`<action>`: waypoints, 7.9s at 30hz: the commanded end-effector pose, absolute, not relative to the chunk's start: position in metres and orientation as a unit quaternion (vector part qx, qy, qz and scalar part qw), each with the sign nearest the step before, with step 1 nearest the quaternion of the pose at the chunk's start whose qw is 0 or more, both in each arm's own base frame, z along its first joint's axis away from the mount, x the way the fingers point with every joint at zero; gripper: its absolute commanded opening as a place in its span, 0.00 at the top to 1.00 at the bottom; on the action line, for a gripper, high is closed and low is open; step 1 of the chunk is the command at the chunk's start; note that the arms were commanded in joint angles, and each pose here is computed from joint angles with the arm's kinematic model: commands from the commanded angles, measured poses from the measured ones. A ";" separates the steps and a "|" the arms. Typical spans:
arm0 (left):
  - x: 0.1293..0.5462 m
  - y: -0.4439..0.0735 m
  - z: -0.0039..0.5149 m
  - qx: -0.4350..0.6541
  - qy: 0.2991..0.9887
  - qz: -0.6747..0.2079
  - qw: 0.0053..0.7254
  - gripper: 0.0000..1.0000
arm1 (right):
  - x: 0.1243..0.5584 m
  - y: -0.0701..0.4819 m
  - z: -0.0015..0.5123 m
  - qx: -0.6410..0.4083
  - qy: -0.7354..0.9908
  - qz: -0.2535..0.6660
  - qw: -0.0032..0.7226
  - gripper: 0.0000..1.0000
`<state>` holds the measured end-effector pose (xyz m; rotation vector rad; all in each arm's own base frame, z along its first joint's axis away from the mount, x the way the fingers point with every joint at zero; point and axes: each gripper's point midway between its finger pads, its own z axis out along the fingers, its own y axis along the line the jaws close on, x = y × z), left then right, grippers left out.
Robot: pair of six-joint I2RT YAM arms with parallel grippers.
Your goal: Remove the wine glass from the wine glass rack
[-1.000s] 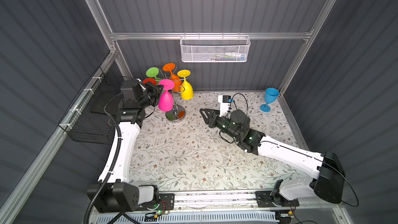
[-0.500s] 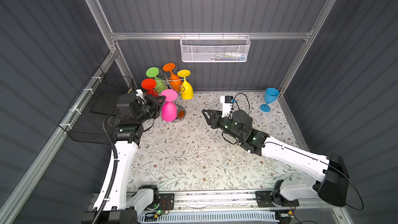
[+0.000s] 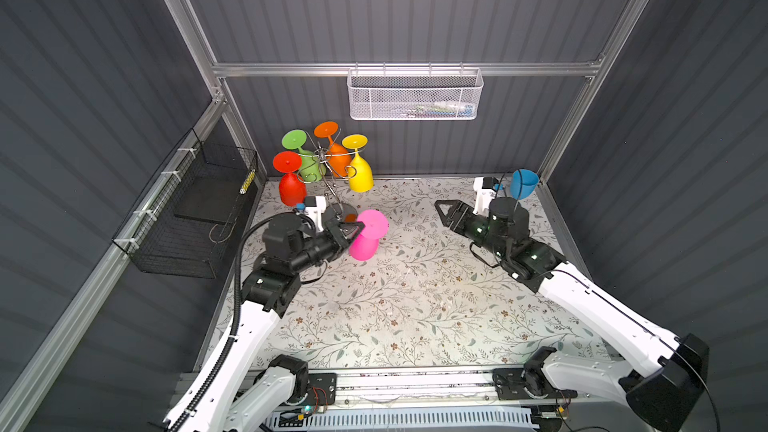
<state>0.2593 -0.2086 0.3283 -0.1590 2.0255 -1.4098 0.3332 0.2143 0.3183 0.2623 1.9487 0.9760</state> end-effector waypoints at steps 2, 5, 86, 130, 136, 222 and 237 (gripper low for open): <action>0.257 -0.239 0.332 0.035 0.762 -0.499 0.410 1.00 | 0.319 0.182 0.301 0.161 0.812 0.386 0.408 0.31; 0.250 -0.270 0.321 0.103 0.766 -0.461 0.435 1.00 | 0.313 0.166 0.300 0.191 0.833 0.359 0.376 0.28; 0.221 -0.423 0.312 0.439 0.643 -0.073 0.624 0.04 | 0.279 0.101 0.210 0.402 0.802 0.352 0.267 1.00; 0.277 -0.452 0.362 0.359 0.803 -0.300 0.370 0.69 | 0.320 0.073 0.248 0.269 0.663 0.394 0.578 1.00; 0.285 -0.452 0.355 0.360 0.808 -0.291 0.366 1.00 | 0.331 0.078 0.246 0.262 0.674 0.390 0.570 1.00; 0.514 -0.351 0.315 0.253 0.827 -0.105 0.492 0.11 | 0.357 0.100 0.263 0.171 0.764 0.262 0.565 0.01; 0.402 -0.327 0.396 0.196 0.839 -0.154 0.483 0.15 | 0.344 0.112 0.288 0.112 0.756 0.256 0.593 0.01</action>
